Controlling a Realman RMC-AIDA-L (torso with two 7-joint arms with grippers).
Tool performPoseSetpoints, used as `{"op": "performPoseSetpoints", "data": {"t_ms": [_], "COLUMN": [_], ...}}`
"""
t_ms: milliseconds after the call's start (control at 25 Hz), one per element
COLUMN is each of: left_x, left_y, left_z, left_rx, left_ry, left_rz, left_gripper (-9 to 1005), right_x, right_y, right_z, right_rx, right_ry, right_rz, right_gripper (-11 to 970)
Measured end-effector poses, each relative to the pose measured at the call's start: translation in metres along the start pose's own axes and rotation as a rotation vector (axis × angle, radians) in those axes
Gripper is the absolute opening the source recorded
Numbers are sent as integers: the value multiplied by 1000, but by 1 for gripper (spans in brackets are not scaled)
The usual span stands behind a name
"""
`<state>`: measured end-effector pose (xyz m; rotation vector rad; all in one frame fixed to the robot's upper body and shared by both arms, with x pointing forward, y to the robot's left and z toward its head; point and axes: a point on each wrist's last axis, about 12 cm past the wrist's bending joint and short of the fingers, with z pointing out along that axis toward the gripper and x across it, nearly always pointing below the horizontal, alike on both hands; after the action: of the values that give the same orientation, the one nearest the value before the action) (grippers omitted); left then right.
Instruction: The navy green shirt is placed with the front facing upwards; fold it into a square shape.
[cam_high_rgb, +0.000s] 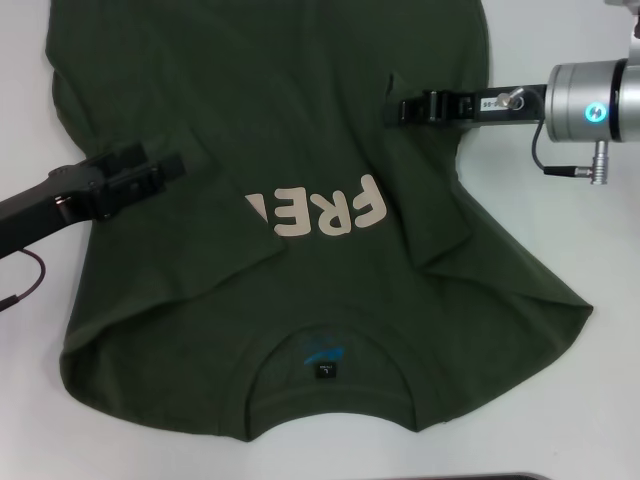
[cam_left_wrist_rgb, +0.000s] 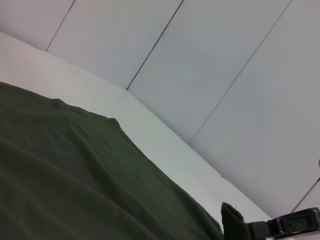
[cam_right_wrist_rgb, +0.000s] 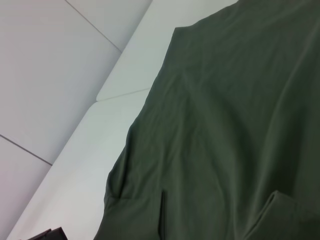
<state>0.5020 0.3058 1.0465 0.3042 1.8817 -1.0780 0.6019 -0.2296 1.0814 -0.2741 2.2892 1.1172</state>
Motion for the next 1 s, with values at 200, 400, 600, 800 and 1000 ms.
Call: {"op": "performPoseSetpoints", "data": {"t_ms": [200, 400, 600, 800, 1000], "left_x": [0, 1, 2, 4, 5], "left_y": [0, 0, 0, 0, -1], "left_z": [0, -1, -2, -2, -1], "left_rx": [-2, -4, -7, -6, -4], "left_ry": [0, 0, 2, 8, 7], "left_rz": [-1, -3, -4, -4, -9], "left_gripper": [887, 887, 888, 888, 888], "right_x": [4, 9, 12, 23, 48], "right_y": [1, 0, 0, -3, -18], "right_z": [8, 12, 8, -7, -28], "right_rx": [13, 22, -21, -61, -43], "right_ry": [28, 31, -10, 12, 37], "right_rz": [-10, 3, 8, 38, 126], "right_gripper": [18, 64, 306, 614, 760]}}
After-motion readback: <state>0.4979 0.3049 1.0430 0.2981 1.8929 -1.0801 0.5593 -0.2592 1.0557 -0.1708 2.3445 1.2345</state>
